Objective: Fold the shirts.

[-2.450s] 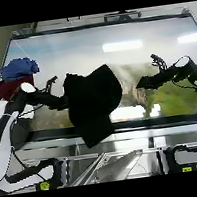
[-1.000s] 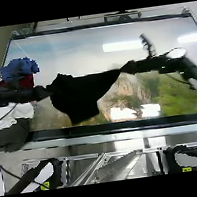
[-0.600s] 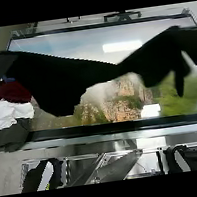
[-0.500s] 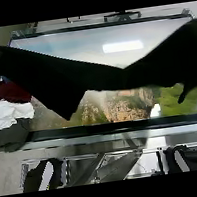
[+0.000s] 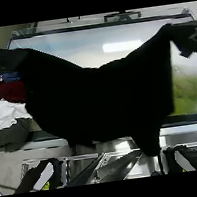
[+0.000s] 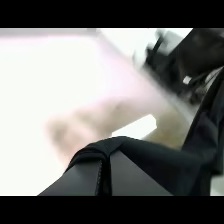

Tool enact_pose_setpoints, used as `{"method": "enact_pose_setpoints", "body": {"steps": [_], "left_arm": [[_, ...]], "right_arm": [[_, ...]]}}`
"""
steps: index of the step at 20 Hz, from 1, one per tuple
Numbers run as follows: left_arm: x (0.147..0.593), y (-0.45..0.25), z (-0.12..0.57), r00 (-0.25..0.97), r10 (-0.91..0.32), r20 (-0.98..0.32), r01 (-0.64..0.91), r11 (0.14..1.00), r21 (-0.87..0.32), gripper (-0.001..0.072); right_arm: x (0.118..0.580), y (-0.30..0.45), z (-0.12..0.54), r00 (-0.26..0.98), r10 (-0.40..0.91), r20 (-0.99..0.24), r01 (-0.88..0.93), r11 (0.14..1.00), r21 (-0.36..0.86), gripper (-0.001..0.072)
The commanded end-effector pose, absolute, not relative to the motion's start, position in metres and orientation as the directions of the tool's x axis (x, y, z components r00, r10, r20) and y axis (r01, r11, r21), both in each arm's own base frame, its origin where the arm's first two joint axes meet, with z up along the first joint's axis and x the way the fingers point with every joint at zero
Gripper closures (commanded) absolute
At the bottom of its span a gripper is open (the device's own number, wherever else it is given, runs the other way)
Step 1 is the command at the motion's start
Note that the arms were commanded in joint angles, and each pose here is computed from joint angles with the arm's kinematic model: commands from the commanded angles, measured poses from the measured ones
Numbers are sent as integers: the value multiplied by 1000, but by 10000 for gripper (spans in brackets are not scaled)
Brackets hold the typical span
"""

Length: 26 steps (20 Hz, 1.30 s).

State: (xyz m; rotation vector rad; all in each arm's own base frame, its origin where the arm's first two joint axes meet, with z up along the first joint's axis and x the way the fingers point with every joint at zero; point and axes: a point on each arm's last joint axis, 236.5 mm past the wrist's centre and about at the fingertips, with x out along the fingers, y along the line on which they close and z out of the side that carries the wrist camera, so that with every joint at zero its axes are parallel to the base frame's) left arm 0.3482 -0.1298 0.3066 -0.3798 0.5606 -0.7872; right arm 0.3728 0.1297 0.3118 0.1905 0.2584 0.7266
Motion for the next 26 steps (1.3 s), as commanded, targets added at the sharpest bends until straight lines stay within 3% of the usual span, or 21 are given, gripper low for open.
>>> {"method": "enact_pose_setpoints", "body": {"steps": [1,3,5,6,7,8,9,11,14,17,19,22,23,26], "left_arm": [[419,-135,150,412,-711,-570,410,704,-580,683],[452,-139,71,305,-710,-635,354,704,-616,685],[487,-137,12,245,-714,-656,301,699,-649,699],[498,-135,-9,210,-723,-658,283,689,-667,659],[505,-130,-23,166,-737,-655,251,674,-695,366],[507,-124,-30,120,-751,-649,223,657,-720,182],[505,-116,-30,75,-764,-641,195,641,-742,36],[498,-92,-20,29,-778,-628,125,626,-770,37],[475,-61,-6,-20,-772,-635,45,634,-772,39],[414,-26,-33,-141,-634,-760,-38,771,-636,40],[378,-11,-59,-183,-552,-813,-61,832,-551,41],[339,-19,-93,-231,-554,-800,-113,831,-544,88],[328,-22,-101,-252,-561,-789,-129,827,-547,88],[316,-29,-123,-255,-558,-789,-136,829,-542,89]], "right_arm": [[449,128,168,578,724,-377,-562,688,459,688],[480,135,91,517,746,-419,-517,662,543,688],[511,138,32,533,745,-402,-430,647,629,688],[523,137,14,548,743,-383,-386,631,672,685],[530,136,3,550,748,-372,-361,614,702,609],[532,135,2,542,757,-365,-358,600,715,519],[530,131,11,529,774,-348,-374,581,723,519],[521,111,42,521,789,-325,-375,554,744,518],[484,58,65,496,748,-440,-315,628,712,475],[419,13,44,420,667,-615,-173,724,668,482],[382,-11,26,428,617,-661,-58,748,661,481],[341,-39,9,486,558,-673,142,709,691,472],[325,-49,0,488,534,-690,224,688,691,426],[283,-62,-31,443,479,-757,418,637,648,413]]}}
